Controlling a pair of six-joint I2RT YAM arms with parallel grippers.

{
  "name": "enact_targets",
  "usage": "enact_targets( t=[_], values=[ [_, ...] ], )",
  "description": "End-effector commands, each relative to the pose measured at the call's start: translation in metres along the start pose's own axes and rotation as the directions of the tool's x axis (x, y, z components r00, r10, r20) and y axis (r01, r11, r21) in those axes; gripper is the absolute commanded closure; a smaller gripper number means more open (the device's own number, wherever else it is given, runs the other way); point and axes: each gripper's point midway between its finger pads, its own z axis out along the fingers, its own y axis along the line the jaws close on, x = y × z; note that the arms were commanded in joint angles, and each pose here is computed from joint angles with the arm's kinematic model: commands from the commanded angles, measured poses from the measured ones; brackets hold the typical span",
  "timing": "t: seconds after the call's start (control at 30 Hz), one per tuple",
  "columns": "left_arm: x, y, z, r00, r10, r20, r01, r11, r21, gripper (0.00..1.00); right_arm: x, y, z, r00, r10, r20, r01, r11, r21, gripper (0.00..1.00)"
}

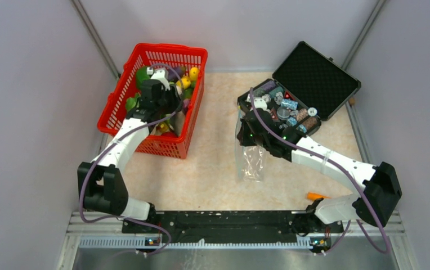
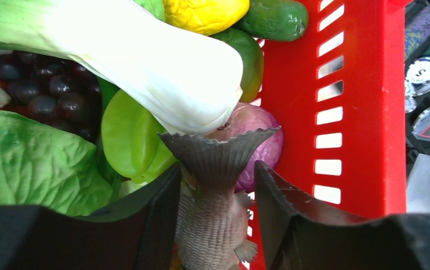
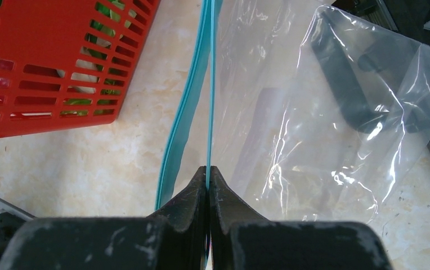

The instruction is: Place the food in the zip-top bag and seal the zipper

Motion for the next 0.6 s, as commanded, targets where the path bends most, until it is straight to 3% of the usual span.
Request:
enact_targets(
  t=[0.0, 0.43, 0.57],
  values=[
    [-0.014, 0.003, -0.002, 0.997, 0.032, 0.067, -0.031, 0.999, -0.007, 0.54, -0.016, 0.008, -0.002, 0.999, 0.012, 0.042, -0.011, 0.999, -0.031, 1.0],
    [-0.015, -0.004, -0.013, 0.994, 0.076, 0.082, -0.08, 0.996, 0.036, 0.87, -0.015, 0.01, -0.002, 0.999, 0.014, 0.039, -0.012, 0.999, -0.044, 1.0],
    [-0.033, -0.012, -0.036, 0.986, 0.081, 0.146, -0.09, 0.995, 0.053, 0.91, -0.014, 0.009, -0.002, 0.999, 0.021, 0.043, -0.019, 0.999, -0.042, 1.0]
  ],
)
